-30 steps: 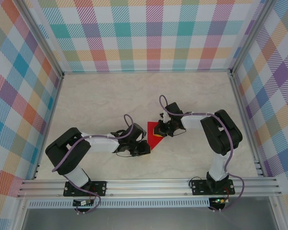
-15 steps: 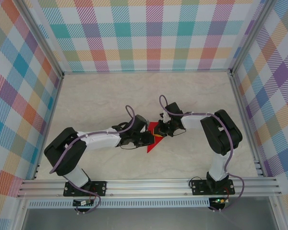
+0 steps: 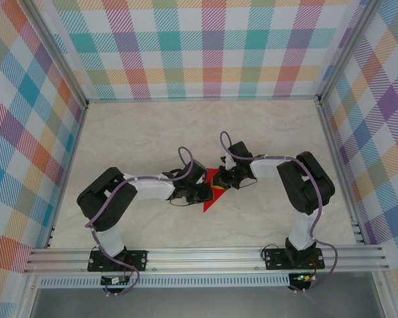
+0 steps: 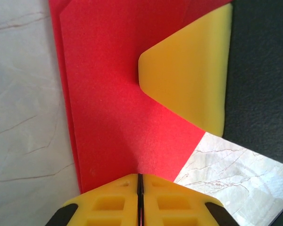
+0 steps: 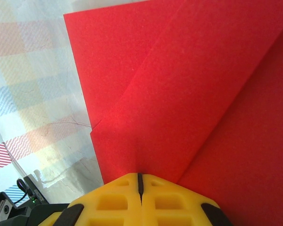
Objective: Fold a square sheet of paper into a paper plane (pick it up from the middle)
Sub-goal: Fourth fold the wing at the center of the table.
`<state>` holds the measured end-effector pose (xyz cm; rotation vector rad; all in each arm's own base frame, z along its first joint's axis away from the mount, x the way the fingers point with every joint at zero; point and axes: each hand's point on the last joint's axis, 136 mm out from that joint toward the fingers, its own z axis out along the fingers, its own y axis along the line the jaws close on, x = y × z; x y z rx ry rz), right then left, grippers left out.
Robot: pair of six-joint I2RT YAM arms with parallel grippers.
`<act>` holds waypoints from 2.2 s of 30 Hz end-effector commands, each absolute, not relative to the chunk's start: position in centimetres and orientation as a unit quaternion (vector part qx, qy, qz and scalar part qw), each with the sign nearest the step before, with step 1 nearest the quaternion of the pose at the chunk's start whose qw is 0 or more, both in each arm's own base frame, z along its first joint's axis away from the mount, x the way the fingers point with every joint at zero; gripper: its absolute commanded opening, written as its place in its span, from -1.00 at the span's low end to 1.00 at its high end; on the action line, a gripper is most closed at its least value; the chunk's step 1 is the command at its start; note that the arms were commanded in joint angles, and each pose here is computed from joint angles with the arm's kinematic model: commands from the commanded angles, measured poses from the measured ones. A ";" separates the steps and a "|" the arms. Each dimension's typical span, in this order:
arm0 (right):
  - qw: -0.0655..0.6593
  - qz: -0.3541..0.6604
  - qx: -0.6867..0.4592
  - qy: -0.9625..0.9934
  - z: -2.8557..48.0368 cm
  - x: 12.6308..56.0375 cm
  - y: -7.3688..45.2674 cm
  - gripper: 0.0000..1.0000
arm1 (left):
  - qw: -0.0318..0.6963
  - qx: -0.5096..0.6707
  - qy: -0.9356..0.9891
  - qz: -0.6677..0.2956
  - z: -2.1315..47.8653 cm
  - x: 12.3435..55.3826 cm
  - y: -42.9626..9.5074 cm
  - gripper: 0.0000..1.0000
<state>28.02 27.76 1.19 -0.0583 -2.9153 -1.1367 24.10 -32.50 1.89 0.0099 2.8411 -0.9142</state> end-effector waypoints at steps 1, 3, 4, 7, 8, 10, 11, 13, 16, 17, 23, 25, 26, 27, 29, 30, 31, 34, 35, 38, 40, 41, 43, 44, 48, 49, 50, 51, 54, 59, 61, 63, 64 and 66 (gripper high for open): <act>0.058 -0.223 -0.065 -0.971 -5.7 24.9 22.9 -0.91 | 0.049 -0.008 0.953 -0.299 -0.1 22.7 -31.3 -0.82; 0.062 -0.213 -0.069 -0.972 -5.9 24.9 22.7 -0.91 | 0.037 -0.011 0.953 -0.302 -0.6 21.9 -31.0 -0.82; 0.065 -0.211 -0.071 -0.973 -6.0 24.8 22.6 -0.91 | 0.033 -0.012 0.953 -0.300 -0.7 21.5 -30.8 -0.82; 0.074 -0.202 -0.081 -0.973 -6.2 24.6 22.4 -0.91 | 0.025 -0.008 0.957 -0.291 -1.0 20.4 -30.2 -0.82; 0.076 -0.198 -0.085 -0.974 -6.3 24.5 22.3 -0.91 | 0.023 -0.008 0.957 -0.289 -1.1 20.1 -30.1 -0.82; 0.079 -0.187 -0.091 -0.975 -6.6 24.4 21.9 -0.91 | 0.019 -0.005 0.958 -0.287 -1.0 19.3 -29.8 -0.82; 0.079 -0.184 -0.093 -0.975 -6.6 24.4 21.8 -0.91 | 0.018 -0.004 0.958 -0.286 -1.1 19.0 -29.7 -0.83; 0.082 -0.175 -0.097 -0.976 -6.7 24.3 21.6 -0.91 | 0.012 -0.003 0.959 -0.284 -1.2 18.2 -29.4 -0.83; 0.084 -0.169 -0.100 -0.977 -6.8 24.2 21.4 -0.91 | 0.005 0.002 0.960 -0.282 -1.4 16.9 -28.9 -0.82; 0.084 -0.168 -0.101 -0.977 -6.8 24.2 21.4 -0.91 | 0.003 0.005 0.960 -0.282 -1.4 16.6 -28.9 -0.83; 0.084 -0.166 -0.104 -0.977 -6.9 24.3 21.3 -0.91 | -0.009 0.019 0.966 -0.258 -1.8 15.2 -28.4 -0.83; 0.084 -0.164 -0.105 -0.977 -6.9 24.3 21.2 -0.91 | -0.011 0.022 0.968 -0.249 -1.9 14.9 -28.1 -0.83; 0.084 -0.164 -0.105 -0.977 -6.9 24.2 21.2 -0.91 | -0.014 0.022 0.969 -0.245 -2.0 14.7 -27.9 -0.83; 0.084 -0.163 -0.105 -0.977 -6.9 24.2 21.2 -0.91 | -0.015 0.023 0.970 -0.242 -2.0 14.6 -27.7 -0.84; 0.084 -0.162 -0.105 -0.978 -6.9 24.1 21.1 -0.91 | -0.015 0.023 0.971 -0.237 -2.0 14.4 -27.4 -0.84; 0.084 -0.161 -0.105 -0.978 -7.0 24.1 21.1 -0.91 | -0.013 0.022 0.972 -0.235 -1.9 14.4 -27.2 -0.84; 0.084 -0.162 -0.104 -0.978 -7.0 24.2 21.1 -0.91 | -0.011 0.022 0.972 -0.234 -1.7 14.4 -27.1 -0.83; 0.084 -0.162 -0.105 -0.978 -7.0 24.2 21.1 -0.91 | -0.003 0.022 0.971 -0.240 -0.9 14.6 -27.2 -0.83; 0.084 -0.162 -0.104 -0.978 -6.9 24.2 21.1 -0.91 | 0.000 0.022 0.970 -0.242 -0.7 14.7 -27.2 -0.83; 0.084 -0.162 -0.104 -0.978 -6.9 24.2 21.2 -0.91 | 0.008 0.023 0.968 -0.249 0.1 15.0 -27.5 -0.84; 0.084 -0.163 -0.104 -0.978 -6.8 24.2 21.2 -0.91 | 0.026 0.024 0.965 -0.259 1.1 15.7 -28.0 -0.85; 0.083 -0.163 -0.104 -0.978 -6.8 24.3 21.2 -0.91 | 0.038 0.022 0.964 -0.264 1.7 16.1 -28.2 -0.85; 0.082 -0.164 -0.104 -0.978 -6.7 24.3 21.2 -0.91 | 0.076 0.017 0.959 -0.271 3.5 17.4 -28.4 -0.85; 0.083 -0.164 -0.104 -0.978 -6.8 24.3 21.2 -0.91 | 0.095 0.015 0.957 -0.274 4.3 18.0 -28.5 -0.85; 0.083 -0.166 -0.104 -0.977 -6.8 24.2 21.3 -0.91 | 0.154 0.001 0.944 -0.293 6.9 20.2 -29.0 -0.83; 0.082 -0.167 -0.104 -0.977 -6.8 24.3 21.3 -0.91 | 0.159 -0.001 0.942 -0.296 7.0 20.5 -29.2 -0.83; 0.083 -0.167 -0.103 -0.977 -6.8 24.3 21.3 -0.91 | 0.162 -0.001 0.941 -0.297 7.1 20.7 -29.4 -0.83; 0.083 -0.169 -0.102 -0.977 -6.7 24.3 21.4 -0.91 | 0.160 -0.001 0.940 -0.300 7.0 20.9 -29.7 -0.84; 0.080 -0.174 -0.101 -0.976 -6.6 24.4 21.6 -0.91 | 0.152 0.002 0.940 -0.306 6.3 21.2 -30.5 -0.84; 0.079 -0.184 -0.098 -0.975 -6.3 24.6 21.9 -0.91 | 0.143 0.003 0.940 -0.311 5.5 21.9 -31.6 -0.87; 0.077 -0.189 -0.096 -0.974 -6.1 24.7 22.1 -0.91 | 0.135 0.004 0.942 -0.308 4.8 21.9 -31.7 -0.89; 0.074 -0.195 -0.094 -0.974 -5.9 24.9 22.3 -0.91 | 0.123 0.004 0.944 -0.305 4.1 21.6 -31.8 -0.91; 0.071 -0.198 -0.092 -0.973 -5.7 25.0 22.4 -0.91 | 0.115 0.004 0.946 -0.302 3.6 21.4 -31.8 -0.91; 0.062 -0.208 -0.085 -0.973 -5.1 25.3 22.7 -0.91 | 0.098 0.004 0.950 -0.296 2.7 20.9 -31.7 -0.93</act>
